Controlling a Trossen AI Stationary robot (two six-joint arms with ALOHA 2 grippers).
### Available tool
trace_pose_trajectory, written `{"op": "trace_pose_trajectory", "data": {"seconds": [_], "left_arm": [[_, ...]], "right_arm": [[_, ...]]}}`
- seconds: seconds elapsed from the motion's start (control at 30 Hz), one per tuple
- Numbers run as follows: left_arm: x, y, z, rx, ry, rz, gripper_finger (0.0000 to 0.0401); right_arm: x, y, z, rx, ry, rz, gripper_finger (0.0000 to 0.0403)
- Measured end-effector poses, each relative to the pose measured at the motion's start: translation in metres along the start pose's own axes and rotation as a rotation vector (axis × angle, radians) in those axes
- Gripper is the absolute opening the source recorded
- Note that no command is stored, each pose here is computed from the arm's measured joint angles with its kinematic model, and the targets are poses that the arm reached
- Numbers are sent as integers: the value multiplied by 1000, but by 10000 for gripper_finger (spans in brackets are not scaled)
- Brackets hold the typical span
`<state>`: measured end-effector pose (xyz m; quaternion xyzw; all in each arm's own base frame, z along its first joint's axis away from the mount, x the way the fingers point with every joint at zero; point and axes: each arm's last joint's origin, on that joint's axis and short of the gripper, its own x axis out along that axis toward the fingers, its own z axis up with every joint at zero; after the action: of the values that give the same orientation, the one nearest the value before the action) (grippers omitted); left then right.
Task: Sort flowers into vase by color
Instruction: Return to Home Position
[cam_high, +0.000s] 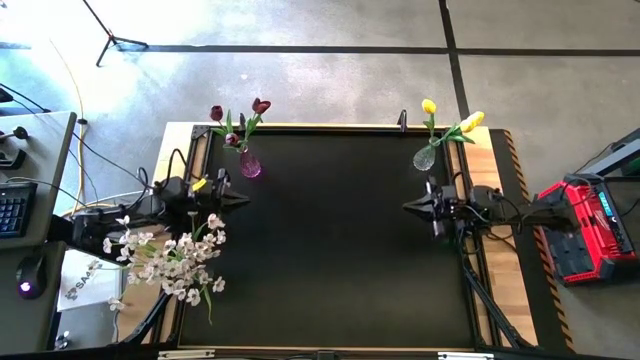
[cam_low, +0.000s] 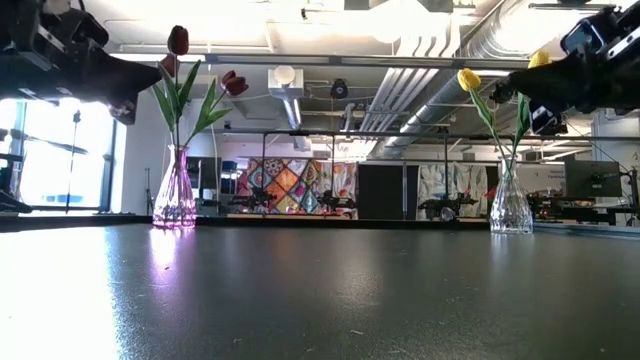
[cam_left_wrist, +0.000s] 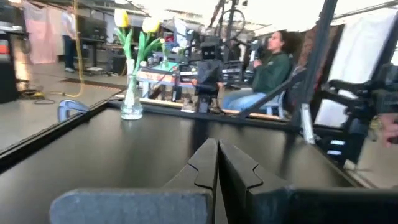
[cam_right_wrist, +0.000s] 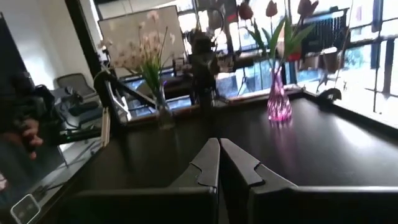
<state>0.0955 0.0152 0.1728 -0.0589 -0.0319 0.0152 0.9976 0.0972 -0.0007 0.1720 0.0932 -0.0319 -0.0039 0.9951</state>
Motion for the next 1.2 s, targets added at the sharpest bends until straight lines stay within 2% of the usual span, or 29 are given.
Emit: {"op": "trace_pose_trajectory", "data": {"seconds": [0.17,0.5,0.6,1.0,1.2], "left_arm": [[0,-2,0,42,-7,58,0],[0,-3,3,27,-43,42,0],[0,-3,8,23,-92,40,0],[1,-7,0,-6,-8,2,0],[1,-7,-3,42,17,52,0]], "right_arm": [[0,2,-1,-7,8,16,0],[0,4,1,-9,-5,77,0],[0,5,1,2,-6,95,0],[0,6,-2,-26,28,128,0],[0,6,-2,-50,25,97,0]]}}
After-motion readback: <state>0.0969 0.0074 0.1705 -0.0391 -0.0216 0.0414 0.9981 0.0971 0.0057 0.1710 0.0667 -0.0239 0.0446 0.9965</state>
